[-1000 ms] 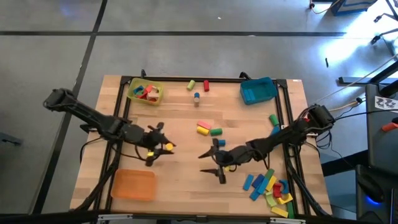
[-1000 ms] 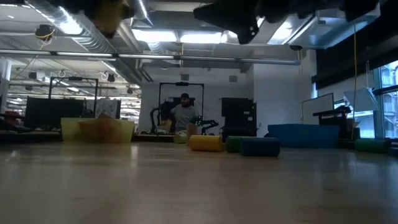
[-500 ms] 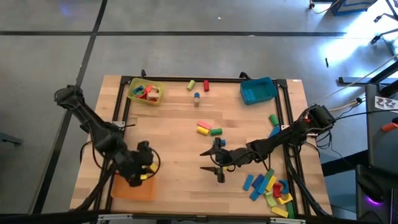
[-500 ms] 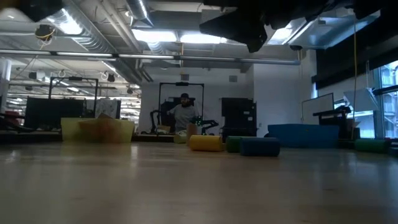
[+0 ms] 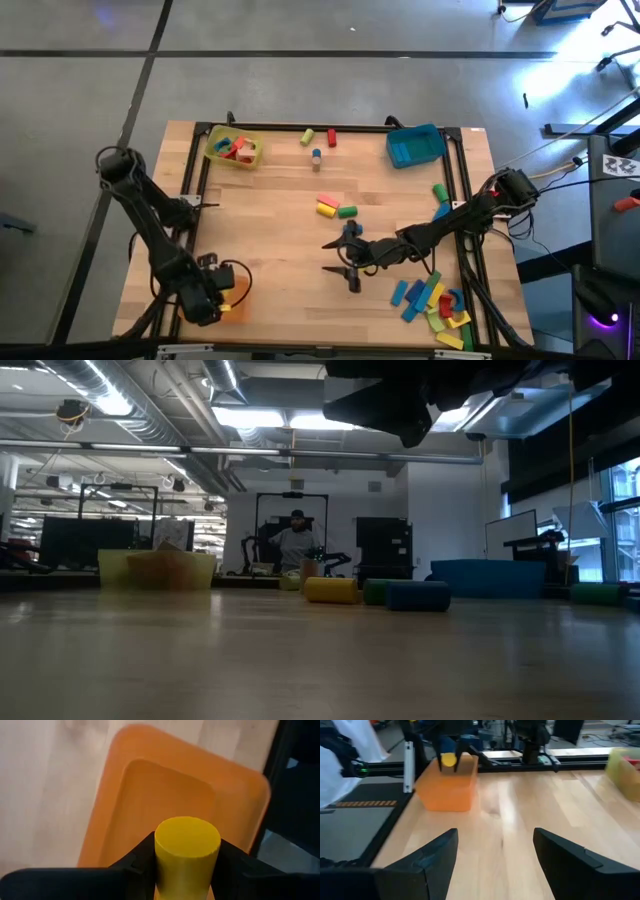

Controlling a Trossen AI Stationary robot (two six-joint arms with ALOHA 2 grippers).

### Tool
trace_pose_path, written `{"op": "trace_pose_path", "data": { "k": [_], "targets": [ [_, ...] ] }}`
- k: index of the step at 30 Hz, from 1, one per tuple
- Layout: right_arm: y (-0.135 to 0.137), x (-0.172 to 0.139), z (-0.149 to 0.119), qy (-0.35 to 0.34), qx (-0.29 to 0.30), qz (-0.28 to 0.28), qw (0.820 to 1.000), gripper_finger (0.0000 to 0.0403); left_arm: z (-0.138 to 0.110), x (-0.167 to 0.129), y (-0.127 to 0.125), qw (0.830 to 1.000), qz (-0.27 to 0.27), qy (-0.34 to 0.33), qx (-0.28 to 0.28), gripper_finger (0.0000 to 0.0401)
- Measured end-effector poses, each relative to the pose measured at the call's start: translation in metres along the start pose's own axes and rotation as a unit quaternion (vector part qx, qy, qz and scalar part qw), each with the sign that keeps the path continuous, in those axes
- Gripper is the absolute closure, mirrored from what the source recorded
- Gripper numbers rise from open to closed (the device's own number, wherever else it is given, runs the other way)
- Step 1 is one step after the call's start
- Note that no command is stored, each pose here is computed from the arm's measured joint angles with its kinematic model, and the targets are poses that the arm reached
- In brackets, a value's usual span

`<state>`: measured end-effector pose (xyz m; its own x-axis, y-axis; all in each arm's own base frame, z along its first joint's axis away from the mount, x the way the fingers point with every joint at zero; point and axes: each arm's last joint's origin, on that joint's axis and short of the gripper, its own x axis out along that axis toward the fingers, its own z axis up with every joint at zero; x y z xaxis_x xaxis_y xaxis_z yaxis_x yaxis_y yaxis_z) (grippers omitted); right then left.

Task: Sort blocks by size
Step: Put the yellow cylindrical block into the light orange bin, then put the blue cylindrical block into the light orange bin

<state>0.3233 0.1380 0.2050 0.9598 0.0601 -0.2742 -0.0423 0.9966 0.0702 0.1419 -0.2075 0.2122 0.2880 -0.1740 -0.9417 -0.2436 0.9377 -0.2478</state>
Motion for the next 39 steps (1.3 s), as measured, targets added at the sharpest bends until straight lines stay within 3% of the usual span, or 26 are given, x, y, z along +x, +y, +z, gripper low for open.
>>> {"op": "trace_pose_path", "data": {
  "k": [8,17,24,32,39],
  "targets": [
    [-0.001,0.000,-0.001,0.001,0.010,-0.020,1.000,0.0141,-0.006,0.018,-0.004,0.999,0.030,0.015,0.028,0.0282],
    [-0.002,0.000,-0.003,0.010,0.008,-0.022,1.000,0.0141,-0.001,0.039,0.004,0.996,0.071,0.037,0.042,0.0228],
    [-0.002,0.000,-0.004,0.015,0.009,-0.023,1.000,0.0141,0.015,0.026,0.009,0.997,0.032,0.067,0.036,0.0197],
    [-0.002,-0.001,-0.003,0.017,0.009,-0.023,1.000,0.0141,0.037,-0.020,0.022,0.998,-0.026,-0.034,0.055,0.0194],
    [-0.012,-0.030,0.007,0.096,0.021,-0.049,0.994,0.0141,0.055,-0.043,0.035,0.978,0.010,-0.171,0.117,0.0195]
  ]
}}
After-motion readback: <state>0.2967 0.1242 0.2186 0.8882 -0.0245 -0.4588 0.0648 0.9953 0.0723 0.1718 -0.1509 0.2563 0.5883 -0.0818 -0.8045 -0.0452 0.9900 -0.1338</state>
